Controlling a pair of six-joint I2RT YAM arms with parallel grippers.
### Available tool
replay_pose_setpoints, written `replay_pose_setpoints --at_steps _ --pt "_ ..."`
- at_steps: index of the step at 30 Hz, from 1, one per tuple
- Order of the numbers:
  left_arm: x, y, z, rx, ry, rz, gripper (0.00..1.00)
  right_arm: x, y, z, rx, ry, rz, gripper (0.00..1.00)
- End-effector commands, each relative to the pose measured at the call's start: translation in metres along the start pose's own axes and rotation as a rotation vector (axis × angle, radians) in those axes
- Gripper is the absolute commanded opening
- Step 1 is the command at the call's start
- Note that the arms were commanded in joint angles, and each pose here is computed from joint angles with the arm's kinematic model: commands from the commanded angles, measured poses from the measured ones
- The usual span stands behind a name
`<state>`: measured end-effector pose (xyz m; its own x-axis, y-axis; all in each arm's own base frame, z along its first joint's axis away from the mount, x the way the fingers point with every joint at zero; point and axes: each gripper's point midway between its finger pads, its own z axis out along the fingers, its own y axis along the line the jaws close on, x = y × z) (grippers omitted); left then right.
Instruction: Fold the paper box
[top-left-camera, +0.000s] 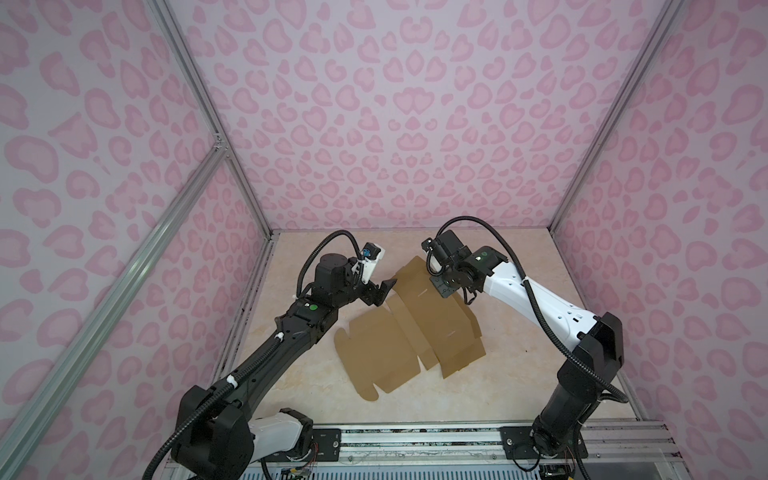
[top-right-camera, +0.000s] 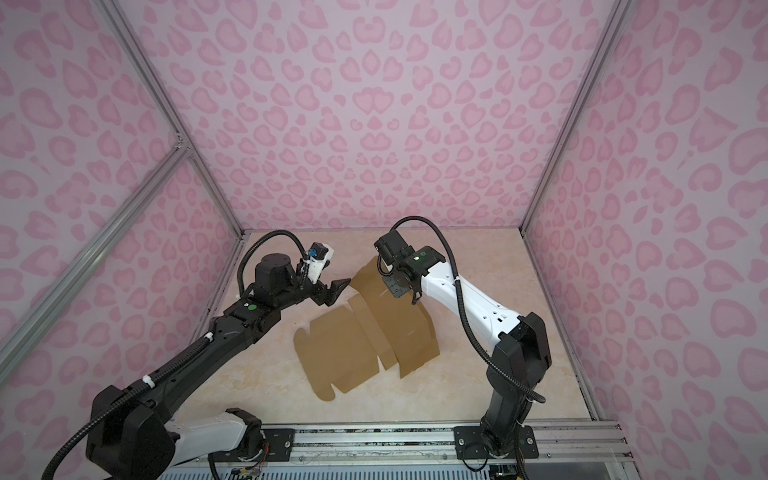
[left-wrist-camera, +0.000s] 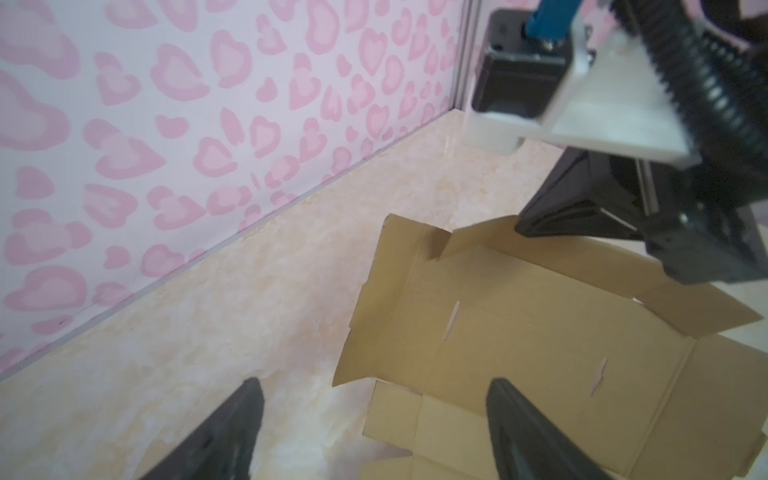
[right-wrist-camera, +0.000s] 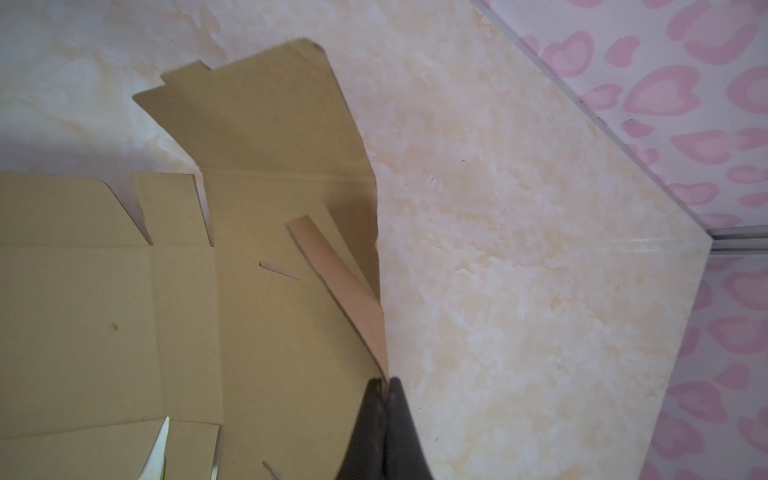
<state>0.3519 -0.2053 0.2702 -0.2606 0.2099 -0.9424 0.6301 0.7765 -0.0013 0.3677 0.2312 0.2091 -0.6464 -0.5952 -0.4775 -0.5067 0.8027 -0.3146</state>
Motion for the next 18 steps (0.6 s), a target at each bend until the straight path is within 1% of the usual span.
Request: replay_pose_setpoints --at_steps 1,3,4,8,10,12,13,16,18 --pt "-0.014 0.03 -0.024 -0.196 -0.069 -0.251 0.88 -0.014 0.004 -0.009 0.032 -0.046 -0.11 0.0" --pt "-0.01 0.033 -0.038 -0.228 -0.094 -0.362 0.88 -0.023 0.016 -0.015 0.023 -0.088 -0.171 0.0" --pt "-0.004 0.035 -0.045 -0.251 -0.105 -0.43 0.89 -0.028 0.02 -0.017 0.04 -0.11 -0.198 0.0" --pt "0.029 0.038 -0.066 -0.301 -0.131 -0.678 0.89 -0.039 0.048 -0.025 0.064 -0.171 -0.323 0.0" --pt "0.048 0.034 -0.073 -0.299 -0.139 -0.809 0.89 -0.039 0.063 -0.025 0.113 -0.196 -0.397 0.0" --pt "0.061 0.031 -0.078 -0.295 -0.144 -0.905 0.89 -0.04 0.077 -0.025 0.185 -0.229 -0.466 0.0" --pt "0.068 0.031 -0.081 -0.304 -0.139 -0.951 0.89 -0.04 0.086 -0.026 0.199 -0.253 -0.497 0.0" --pt "0.078 0.03 -0.09 -0.313 -0.153 -1.012 0.89 -0.035 0.111 -0.03 0.225 -0.313 -0.562 0.0" --pt "0.081 0.032 -0.097 -0.333 -0.167 -1.027 0.89 -0.033 0.123 -0.034 0.24 -0.355 -0.583 0.0"
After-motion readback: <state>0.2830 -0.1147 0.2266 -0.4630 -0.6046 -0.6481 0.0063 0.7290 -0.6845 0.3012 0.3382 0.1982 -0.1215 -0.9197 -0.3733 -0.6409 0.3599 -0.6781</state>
